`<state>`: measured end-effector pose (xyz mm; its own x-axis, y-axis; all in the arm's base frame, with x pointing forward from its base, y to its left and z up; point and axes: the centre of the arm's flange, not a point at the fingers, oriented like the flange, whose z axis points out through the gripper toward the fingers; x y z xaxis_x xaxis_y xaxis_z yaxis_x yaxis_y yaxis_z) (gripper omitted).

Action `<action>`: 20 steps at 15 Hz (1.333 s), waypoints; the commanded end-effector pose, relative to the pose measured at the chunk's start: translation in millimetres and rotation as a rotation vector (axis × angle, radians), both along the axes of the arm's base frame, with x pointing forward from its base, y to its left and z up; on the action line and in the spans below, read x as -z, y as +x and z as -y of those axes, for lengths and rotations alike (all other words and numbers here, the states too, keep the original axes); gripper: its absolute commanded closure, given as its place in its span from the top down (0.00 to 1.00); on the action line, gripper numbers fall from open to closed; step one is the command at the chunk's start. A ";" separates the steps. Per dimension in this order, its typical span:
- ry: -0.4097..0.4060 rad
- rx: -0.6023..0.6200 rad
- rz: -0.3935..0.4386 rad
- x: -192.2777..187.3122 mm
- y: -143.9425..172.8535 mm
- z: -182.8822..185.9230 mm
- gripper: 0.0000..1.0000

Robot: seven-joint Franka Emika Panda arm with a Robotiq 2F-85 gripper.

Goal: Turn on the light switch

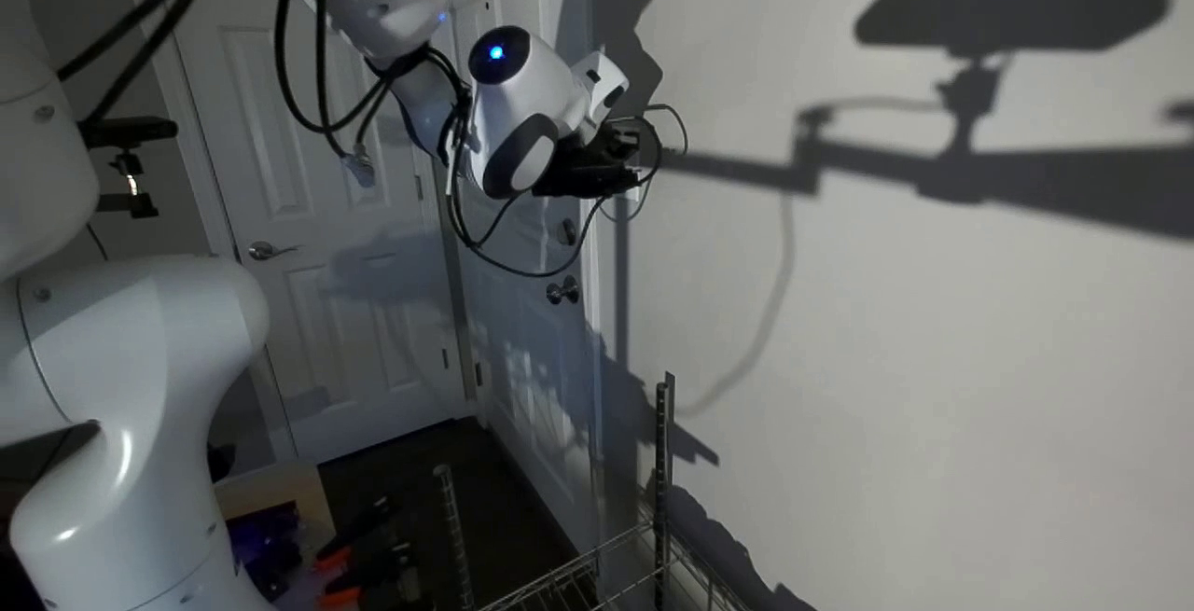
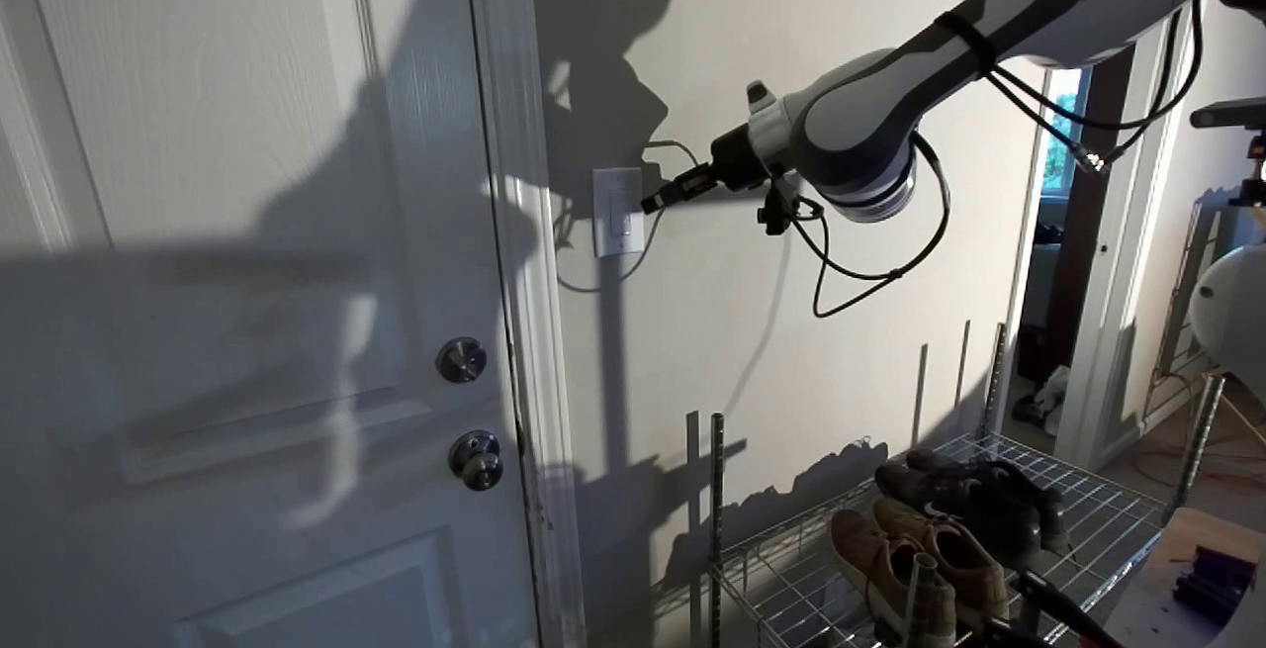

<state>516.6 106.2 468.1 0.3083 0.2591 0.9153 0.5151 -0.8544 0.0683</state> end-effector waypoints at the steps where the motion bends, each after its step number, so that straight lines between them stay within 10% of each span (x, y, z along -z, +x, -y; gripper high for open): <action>1: 0.017 -0.023 0.020 26.7 7.6 -8.0 0.04; 20: 0.084 -0.116 0.063 24.9 12.1 -24.5 0.05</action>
<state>534.3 115.2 459.8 0.2581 0.2328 0.9376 0.6008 -0.7988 0.0329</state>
